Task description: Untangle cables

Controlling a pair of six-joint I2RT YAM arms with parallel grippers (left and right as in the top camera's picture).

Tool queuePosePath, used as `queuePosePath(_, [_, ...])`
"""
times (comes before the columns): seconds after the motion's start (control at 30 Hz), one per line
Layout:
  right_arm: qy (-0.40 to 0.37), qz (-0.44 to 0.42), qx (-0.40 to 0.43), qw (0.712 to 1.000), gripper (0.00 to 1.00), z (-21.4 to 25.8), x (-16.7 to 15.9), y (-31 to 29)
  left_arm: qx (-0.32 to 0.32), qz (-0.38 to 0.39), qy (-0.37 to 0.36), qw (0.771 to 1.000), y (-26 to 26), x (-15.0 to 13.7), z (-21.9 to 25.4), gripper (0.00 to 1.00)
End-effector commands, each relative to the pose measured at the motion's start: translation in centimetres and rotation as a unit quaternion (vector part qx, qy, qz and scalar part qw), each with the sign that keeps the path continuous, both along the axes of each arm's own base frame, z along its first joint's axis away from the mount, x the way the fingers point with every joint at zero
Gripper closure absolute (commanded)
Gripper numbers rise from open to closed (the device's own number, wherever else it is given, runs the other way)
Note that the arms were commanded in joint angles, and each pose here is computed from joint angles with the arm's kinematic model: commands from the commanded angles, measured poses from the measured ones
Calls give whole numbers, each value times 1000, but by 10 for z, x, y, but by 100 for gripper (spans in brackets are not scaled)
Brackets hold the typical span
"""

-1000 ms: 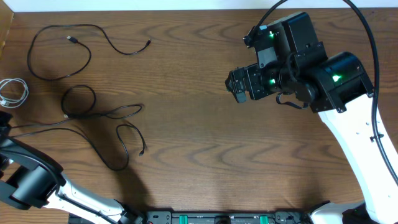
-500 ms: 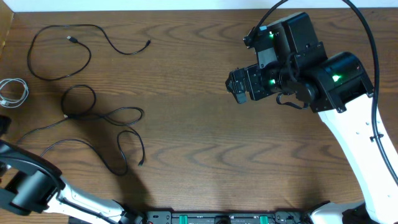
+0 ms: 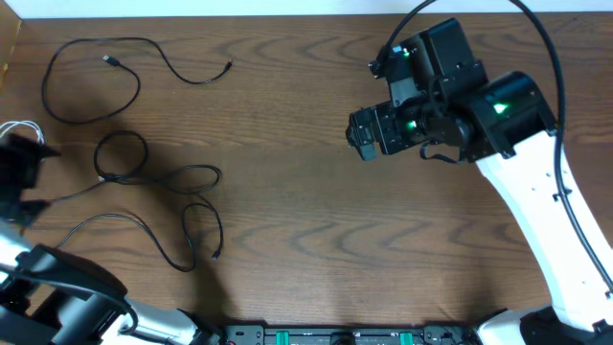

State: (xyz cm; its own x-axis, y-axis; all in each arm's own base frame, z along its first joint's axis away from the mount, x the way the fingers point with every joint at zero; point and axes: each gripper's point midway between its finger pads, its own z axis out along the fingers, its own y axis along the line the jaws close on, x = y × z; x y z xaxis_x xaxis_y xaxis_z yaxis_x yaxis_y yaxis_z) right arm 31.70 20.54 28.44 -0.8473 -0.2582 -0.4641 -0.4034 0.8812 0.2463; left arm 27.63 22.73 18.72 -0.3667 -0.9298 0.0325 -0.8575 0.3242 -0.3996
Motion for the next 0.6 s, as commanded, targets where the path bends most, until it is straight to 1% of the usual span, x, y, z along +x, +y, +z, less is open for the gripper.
queuePosePath(0.0, [10, 3, -5, 1000, 1, -7, 0, 0, -64, -47, 42, 996, -45, 0, -27, 8])
queuePosePath(0.13, [10, 3, -5, 1000, 1, -7, 0, 0, -118, -101, 101, 983, -100, -9, -52, 8])
queuePosePath(0.3, [10, 2, -5, 1000, 1, -8, 0, -1, -146, -180, 156, 960, -158, -20, -81, 8])
queuePosePath(0.37, [11, 2, -5, 1000, 1, -8, 0, -1, -128, -216, 178, 952, -168, -26, -92, 8])
queuePosePath(0.47, [11, 2, -6, 1000, 1, -8, 0, -1, -69, -255, 224, 938, -167, -36, -106, 8])
queuePosePath(0.53, [11, 2, -5, 1000, 1, -8, 0, -1, -49, -260, 242, 933, -166, -38, -108, 9])
queuePosePath(0.57, [11, 2, -5, 1000, 1, -8, 0, -1, -47, -262, 244, 932, -168, -38, -108, 11])
